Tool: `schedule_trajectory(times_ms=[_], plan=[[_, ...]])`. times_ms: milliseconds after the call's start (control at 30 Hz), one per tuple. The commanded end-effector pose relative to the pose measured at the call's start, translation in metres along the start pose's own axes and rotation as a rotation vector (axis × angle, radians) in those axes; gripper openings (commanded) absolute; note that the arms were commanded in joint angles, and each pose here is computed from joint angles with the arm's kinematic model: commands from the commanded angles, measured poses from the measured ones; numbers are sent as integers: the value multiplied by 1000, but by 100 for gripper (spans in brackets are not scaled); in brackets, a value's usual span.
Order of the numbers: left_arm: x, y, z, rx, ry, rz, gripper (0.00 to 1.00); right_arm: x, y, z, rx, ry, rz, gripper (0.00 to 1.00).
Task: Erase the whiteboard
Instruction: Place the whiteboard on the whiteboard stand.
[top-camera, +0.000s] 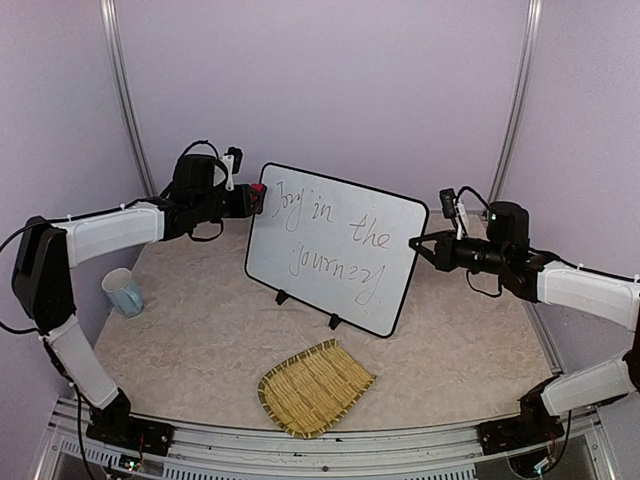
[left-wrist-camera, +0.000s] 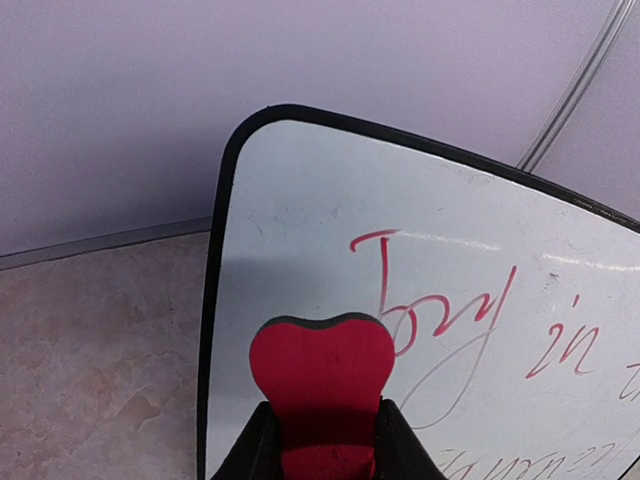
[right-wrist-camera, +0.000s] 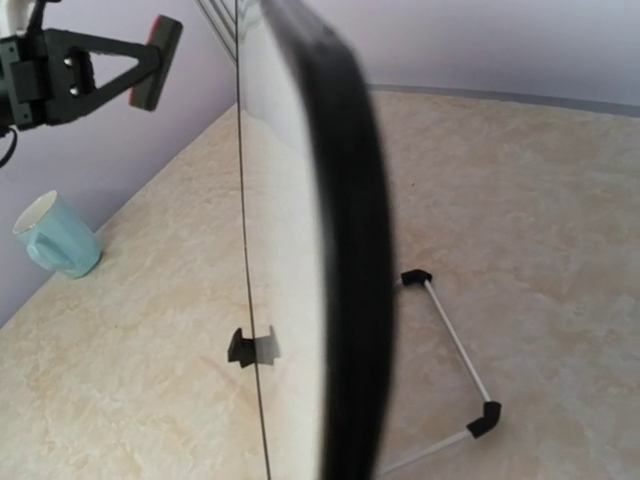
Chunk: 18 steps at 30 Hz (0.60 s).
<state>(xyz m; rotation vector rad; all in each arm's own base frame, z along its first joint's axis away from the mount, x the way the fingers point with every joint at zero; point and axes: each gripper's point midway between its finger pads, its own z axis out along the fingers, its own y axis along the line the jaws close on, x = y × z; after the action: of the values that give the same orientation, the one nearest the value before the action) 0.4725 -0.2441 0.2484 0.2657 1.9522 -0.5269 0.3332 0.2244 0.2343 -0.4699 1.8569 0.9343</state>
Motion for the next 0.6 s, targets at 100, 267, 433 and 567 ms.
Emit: schedule_trajectory(times_ms=[100, 267, 433, 567], plan=[[-7, 0, -5, 73, -52, -7, 27, -3, -20, -6, 139, 3, -83, 2], [3, -1, -8, 86, -35, -19, 27, -6, -23, -9, 169, 7, -91, 21], [9, -3, -12, 106, -32, -38, 27, -8, -28, -8, 196, 13, -101, 35], [12, -7, -17, 130, -37, -52, 28, -17, -38, -7, 228, 19, -101, 52]])
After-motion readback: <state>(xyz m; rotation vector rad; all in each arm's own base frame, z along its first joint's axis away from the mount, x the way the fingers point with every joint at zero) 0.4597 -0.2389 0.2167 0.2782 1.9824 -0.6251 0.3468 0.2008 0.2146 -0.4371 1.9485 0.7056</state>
